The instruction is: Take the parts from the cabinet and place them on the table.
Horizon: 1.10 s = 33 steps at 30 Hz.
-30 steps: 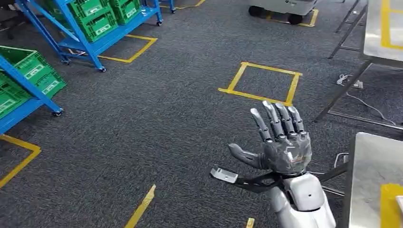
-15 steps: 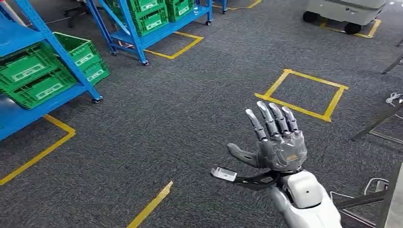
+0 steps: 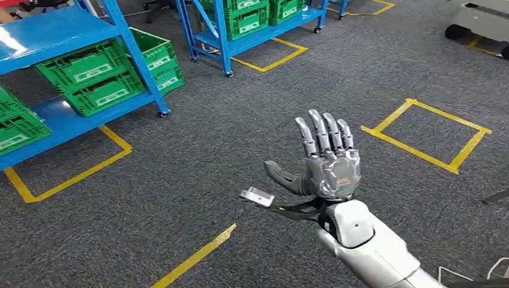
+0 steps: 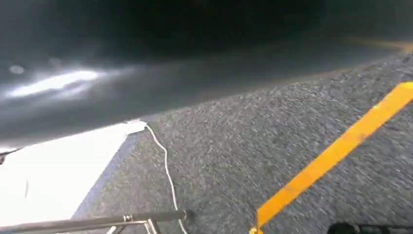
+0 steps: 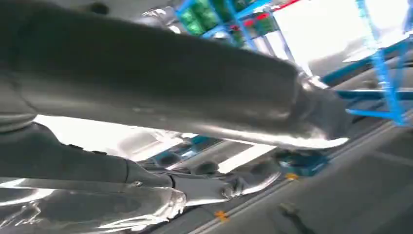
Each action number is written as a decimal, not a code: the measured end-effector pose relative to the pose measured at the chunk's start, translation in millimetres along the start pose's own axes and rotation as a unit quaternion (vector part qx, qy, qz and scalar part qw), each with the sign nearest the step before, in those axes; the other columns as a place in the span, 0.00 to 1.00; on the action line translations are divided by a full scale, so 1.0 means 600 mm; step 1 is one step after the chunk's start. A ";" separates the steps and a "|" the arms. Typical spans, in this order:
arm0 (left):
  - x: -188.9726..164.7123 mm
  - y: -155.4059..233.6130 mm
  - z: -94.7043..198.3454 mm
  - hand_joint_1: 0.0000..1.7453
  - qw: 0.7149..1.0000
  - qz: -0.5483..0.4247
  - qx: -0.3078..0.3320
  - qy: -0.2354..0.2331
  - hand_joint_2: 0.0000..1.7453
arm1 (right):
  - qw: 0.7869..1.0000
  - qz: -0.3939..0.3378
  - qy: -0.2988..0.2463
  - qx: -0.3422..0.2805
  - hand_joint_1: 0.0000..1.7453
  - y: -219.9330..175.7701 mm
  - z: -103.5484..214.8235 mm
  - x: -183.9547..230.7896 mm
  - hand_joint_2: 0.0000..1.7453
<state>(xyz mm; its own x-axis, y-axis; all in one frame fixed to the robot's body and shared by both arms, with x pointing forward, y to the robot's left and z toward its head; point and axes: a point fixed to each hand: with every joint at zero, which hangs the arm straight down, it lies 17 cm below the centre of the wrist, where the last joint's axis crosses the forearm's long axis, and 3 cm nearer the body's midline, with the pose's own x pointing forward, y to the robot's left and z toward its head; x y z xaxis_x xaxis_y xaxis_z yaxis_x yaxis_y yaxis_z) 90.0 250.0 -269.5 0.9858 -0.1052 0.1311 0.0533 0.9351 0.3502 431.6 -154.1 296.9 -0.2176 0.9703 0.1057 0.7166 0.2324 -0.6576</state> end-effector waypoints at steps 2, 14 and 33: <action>-0.001 -0.001 0.000 0.00 1.000 0.000 -0.001 0.000 0.00 | 1.000 -0.011 0.020 -0.002 0.00 0.006 -0.010 0.022 0.00; 0.000 -0.004 0.001 0.00 1.000 -0.001 -0.005 0.000 0.00 | 0.994 0.016 -0.105 0.027 0.00 0.045 0.038 0.090 0.00; -0.019 -0.001 -0.004 0.00 0.999 -0.041 -0.019 -0.006 0.00 | 0.991 0.098 -0.077 0.054 0.00 0.032 0.087 -0.085 0.00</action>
<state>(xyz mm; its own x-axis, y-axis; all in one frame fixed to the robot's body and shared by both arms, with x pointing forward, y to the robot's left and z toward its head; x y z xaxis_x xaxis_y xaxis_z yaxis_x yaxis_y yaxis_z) 79.2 251.2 -273.6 0.9756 -0.1870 0.1150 0.1410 0.9352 0.3247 422.1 -202.9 240.0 -0.1855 0.9725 -0.1411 0.6823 0.0241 -0.7307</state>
